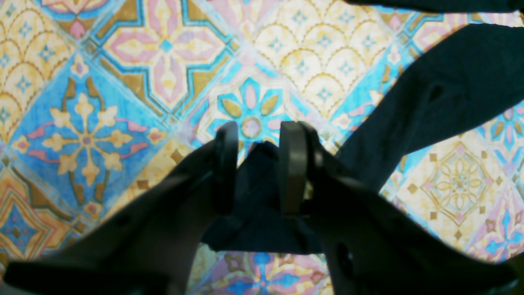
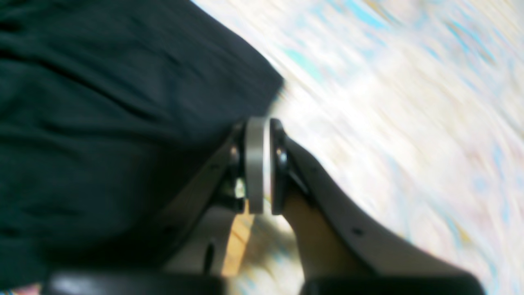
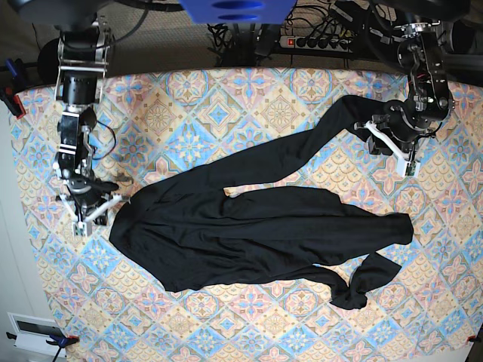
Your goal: Layout the t-shirt on the table in an organized manner, then fold the t-shirt properly
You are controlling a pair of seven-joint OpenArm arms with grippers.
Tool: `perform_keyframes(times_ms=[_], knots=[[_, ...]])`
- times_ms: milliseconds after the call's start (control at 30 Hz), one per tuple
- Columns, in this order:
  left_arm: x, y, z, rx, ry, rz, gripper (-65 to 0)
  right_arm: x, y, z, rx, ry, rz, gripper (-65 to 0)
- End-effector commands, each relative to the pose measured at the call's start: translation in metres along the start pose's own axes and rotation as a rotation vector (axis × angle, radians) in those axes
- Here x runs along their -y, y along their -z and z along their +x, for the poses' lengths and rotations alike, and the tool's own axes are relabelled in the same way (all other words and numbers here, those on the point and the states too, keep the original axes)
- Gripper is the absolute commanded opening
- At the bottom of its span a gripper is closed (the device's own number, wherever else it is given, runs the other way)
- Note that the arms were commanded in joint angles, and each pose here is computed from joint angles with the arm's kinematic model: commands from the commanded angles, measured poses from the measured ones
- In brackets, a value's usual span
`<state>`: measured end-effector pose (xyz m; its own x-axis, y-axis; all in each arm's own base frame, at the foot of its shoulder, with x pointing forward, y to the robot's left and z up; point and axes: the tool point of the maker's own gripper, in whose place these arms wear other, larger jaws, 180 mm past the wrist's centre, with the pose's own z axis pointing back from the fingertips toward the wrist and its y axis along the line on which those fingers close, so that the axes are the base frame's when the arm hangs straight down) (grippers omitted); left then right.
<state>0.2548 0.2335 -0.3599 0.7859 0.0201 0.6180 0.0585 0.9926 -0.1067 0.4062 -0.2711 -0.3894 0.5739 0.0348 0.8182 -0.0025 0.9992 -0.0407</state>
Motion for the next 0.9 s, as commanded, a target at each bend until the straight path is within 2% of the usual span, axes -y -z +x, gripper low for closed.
perform_keyframes(times_ms=[0,167,267,400,533,633,733,867], knots=[[-0.001,-0.005,0.012,0.038,0.021,0.003,-47.6,-0.001,-0.003,0.023,0.062,-0.011,0.01,-62.1],[-0.001,-0.005,0.014,0.041,0.021,0.003,-47.6,-0.002,-0.008,0.006,0.032,-0.018,0.013,-62.2],[-0.001,-0.005,0.015,0.044,0.021,0.003,-47.6,-0.005,-0.01,0.014,0.053,-0.027,0.019,-61.6],[-0.001,-0.005,0.014,0.043,0.021,0.003,-47.6,-0.013,-0.017,0.04,0.117,-0.05,0.031,-54.5],[-0.001,-0.005,0.013,0.04,0.021,0.003,-47.6,-0.013,-0.014,0.035,0.101,-0.042,0.028,-46.8],[-0.001,-0.005,0.013,0.039,0.021,0.002,-47.6,-0.007,-0.007,0.014,0.045,-0.022,0.02,-46.3],[-0.002,-0.005,0.013,0.04,0.02,0.003,-47.6,-0.008,0.005,0.028,0.049,-0.014,0.024,-45.9],[-0.002,-0.005,0.013,0.04,0.019,0.004,-47.6,-0.026,0.015,0.037,0.044,-0.055,0.063,-46.2]])
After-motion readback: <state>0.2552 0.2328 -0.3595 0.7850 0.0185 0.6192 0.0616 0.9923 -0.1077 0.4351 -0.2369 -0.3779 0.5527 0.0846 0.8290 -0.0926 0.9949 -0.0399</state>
